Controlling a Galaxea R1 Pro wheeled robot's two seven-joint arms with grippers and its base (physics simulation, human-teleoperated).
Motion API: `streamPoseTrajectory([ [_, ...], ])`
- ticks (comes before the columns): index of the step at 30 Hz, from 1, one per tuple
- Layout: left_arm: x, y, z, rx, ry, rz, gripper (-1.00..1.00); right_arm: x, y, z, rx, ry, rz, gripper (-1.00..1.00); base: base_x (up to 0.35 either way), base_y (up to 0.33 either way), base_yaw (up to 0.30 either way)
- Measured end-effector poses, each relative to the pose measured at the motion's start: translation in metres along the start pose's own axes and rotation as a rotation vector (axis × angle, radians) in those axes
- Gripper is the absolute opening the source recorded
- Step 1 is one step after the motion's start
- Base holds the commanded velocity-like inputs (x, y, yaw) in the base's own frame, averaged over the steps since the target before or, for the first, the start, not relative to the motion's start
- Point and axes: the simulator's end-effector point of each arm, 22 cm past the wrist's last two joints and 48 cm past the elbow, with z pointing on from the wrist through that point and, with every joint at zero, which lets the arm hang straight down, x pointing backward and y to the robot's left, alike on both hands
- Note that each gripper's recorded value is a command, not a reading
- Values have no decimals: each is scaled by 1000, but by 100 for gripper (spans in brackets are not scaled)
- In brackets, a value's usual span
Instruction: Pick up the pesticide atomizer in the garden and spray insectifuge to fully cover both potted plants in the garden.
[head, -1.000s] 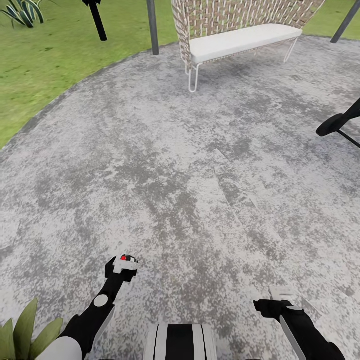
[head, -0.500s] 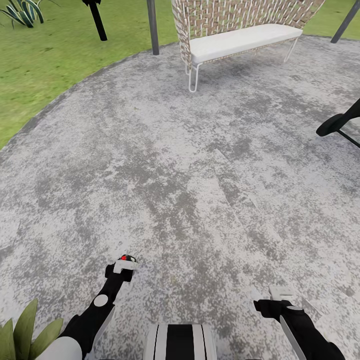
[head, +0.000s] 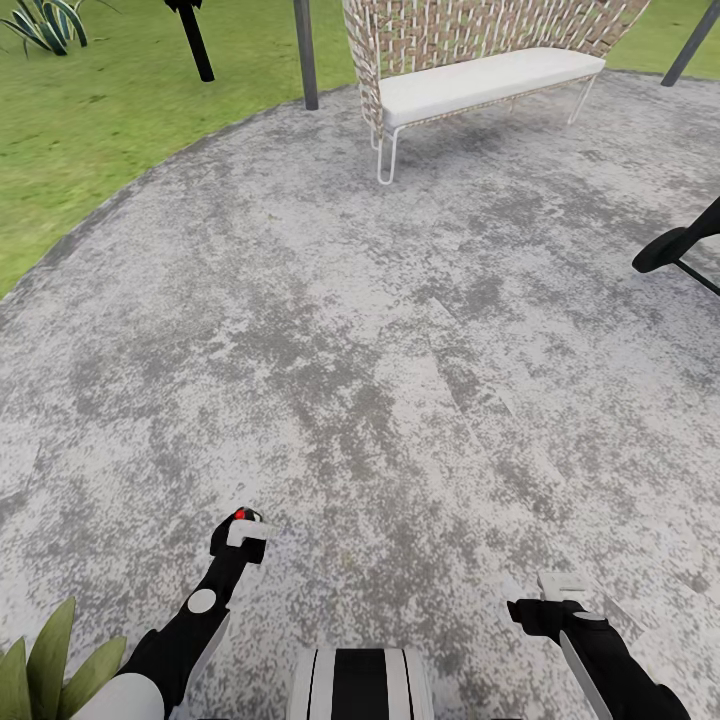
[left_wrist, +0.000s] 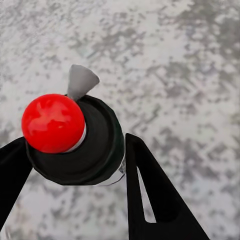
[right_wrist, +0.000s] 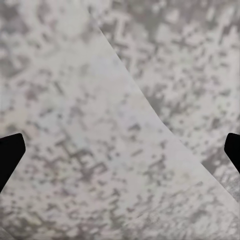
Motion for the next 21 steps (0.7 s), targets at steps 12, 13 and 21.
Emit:
streamPoseTrajectory([
  [12, -6, 0, -1, -1, -11, -1, -100, -4, 0, -2, 0, -8, 1, 100, 0, 0, 0],
  [13, -8, 1, -1, -1, -15, 0, -100, -5, 0, -4, 0, -12, 2, 100, 0, 0, 0],
  [21, -28, 4, -6, -7, -47, -1, -100, -19, -2, -14, 0, -45, 6, 100, 0, 0, 0],
])
